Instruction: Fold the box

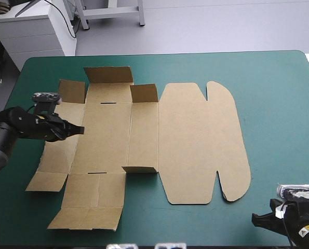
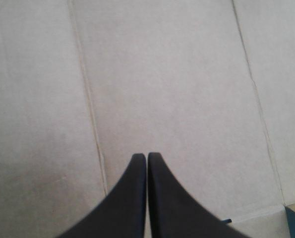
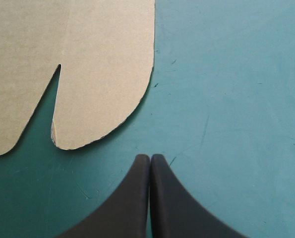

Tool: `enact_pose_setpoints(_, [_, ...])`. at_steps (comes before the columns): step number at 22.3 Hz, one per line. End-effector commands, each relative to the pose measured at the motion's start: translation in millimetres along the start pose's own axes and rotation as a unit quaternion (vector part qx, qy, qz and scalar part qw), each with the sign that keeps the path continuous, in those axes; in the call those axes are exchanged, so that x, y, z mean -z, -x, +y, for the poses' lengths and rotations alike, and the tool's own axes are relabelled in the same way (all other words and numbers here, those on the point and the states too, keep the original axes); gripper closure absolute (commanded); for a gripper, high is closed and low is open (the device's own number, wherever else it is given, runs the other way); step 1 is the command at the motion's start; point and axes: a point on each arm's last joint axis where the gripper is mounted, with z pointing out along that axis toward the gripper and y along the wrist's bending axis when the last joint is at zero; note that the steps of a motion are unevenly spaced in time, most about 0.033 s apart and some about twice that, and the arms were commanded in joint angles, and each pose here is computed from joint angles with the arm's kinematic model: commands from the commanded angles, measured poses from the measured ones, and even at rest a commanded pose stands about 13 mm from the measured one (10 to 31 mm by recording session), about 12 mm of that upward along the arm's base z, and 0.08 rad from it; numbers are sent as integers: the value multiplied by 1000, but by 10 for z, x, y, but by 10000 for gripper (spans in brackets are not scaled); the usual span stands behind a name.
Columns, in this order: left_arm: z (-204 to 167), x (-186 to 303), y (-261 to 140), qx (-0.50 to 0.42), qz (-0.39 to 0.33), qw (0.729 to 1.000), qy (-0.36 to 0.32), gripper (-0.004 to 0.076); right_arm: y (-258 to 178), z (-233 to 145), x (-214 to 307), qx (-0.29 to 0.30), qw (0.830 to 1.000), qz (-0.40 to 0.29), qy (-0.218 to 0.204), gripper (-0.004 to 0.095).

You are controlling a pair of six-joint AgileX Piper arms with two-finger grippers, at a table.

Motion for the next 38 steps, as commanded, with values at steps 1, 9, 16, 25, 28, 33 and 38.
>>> enact_pose_setpoints(1, [313, 200, 80, 43, -60, 997, -24, 731, 100, -2, 38, 3, 999, -32, -2, 922])
enact_pose_setpoints(9, [1127, 226, -174, 149, -54, 987, -38, 731, 96, -33, 36, 13, 999, -31, -19, 922])
enact_pose_setpoints(16, [1343, -42, -353, 159, 20, 981, -111, 731, 96, -33, 36, 13, 999, -31, -19, 922])
enact_pose_setpoints(25, [1406, -123, -400, 140, 40, 984, -104, 589, 96, -33, 36, 13, 999, -31, -19, 922])
enact_pose_setpoints(28, [1461, -124, -487, 113, 82, 988, -70, 346, 96, -33, 36, 13, 999, -31, -19, 922])
enact_pose_setpoints(33, [1527, -164, -459, 131, 63, 988, -45, 268, 96, -33, 36, 13, 999, -31, -19, 922])
enact_pose_setpoints(38, [1578, -497, -523, 170, 91, 972, -135, 268, 96, -33, 36, 13, 999, -31, -19, 922])
